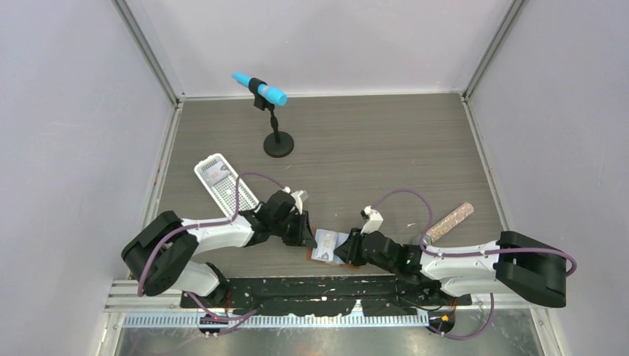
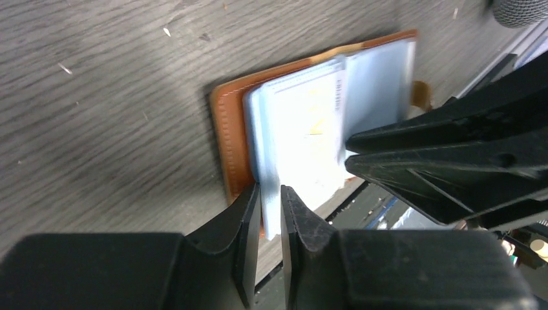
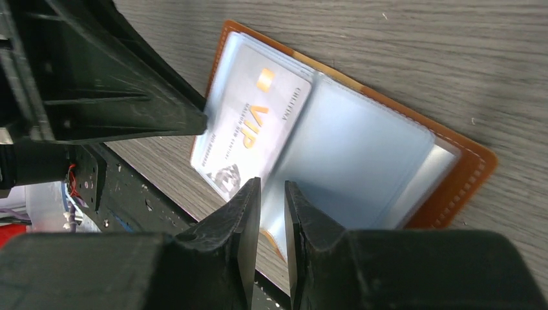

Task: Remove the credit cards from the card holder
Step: Remove the credit card from the card holder.

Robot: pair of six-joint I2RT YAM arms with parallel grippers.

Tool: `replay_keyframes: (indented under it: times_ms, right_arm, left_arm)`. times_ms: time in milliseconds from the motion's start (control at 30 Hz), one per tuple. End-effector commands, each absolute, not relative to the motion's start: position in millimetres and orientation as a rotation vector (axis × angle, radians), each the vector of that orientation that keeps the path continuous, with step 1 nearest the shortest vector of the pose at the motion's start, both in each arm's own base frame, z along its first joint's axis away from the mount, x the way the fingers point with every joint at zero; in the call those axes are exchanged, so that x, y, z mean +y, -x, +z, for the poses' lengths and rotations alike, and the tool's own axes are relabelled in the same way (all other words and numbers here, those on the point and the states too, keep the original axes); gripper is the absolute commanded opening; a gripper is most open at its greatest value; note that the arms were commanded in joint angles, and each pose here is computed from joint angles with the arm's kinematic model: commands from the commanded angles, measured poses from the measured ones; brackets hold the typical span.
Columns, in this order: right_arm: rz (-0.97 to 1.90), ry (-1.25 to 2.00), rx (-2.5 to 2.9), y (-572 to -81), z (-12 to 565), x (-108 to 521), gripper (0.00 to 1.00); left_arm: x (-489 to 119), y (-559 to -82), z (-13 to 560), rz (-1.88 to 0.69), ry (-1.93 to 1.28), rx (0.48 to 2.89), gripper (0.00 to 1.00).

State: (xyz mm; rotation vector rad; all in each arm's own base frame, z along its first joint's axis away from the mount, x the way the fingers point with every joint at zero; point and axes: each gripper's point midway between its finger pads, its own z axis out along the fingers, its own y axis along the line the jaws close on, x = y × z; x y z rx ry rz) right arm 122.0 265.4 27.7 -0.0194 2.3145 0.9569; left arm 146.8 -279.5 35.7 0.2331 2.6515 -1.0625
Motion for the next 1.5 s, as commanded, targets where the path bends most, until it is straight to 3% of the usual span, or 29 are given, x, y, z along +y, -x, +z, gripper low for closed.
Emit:
replay_keyframes:
  times_ms: [0,833,1200,1467]
  right_arm:
    - [0.987,0.001,2.272,-129,34,270,0.28]
    - [0.91,-0.12,2.303,-138,22,253,0.33]
    - [1.079,-0.142,2.205,-139,41,260,0.35]
    - [1.179,-0.217,2.103,-143,52,248,0.28]
  left_arm:
    - [-295,-153,35,-1.122,-0.245,2.599,0.18]
    - [-284,-136,4,-1.059,-0.218,2.678,0.05]
    - [-284,-133,-2,-1.034,-0.216,2.699,0.05]
    - [-286,-132,-1,-1.03,-0.226,2.703,0.05]
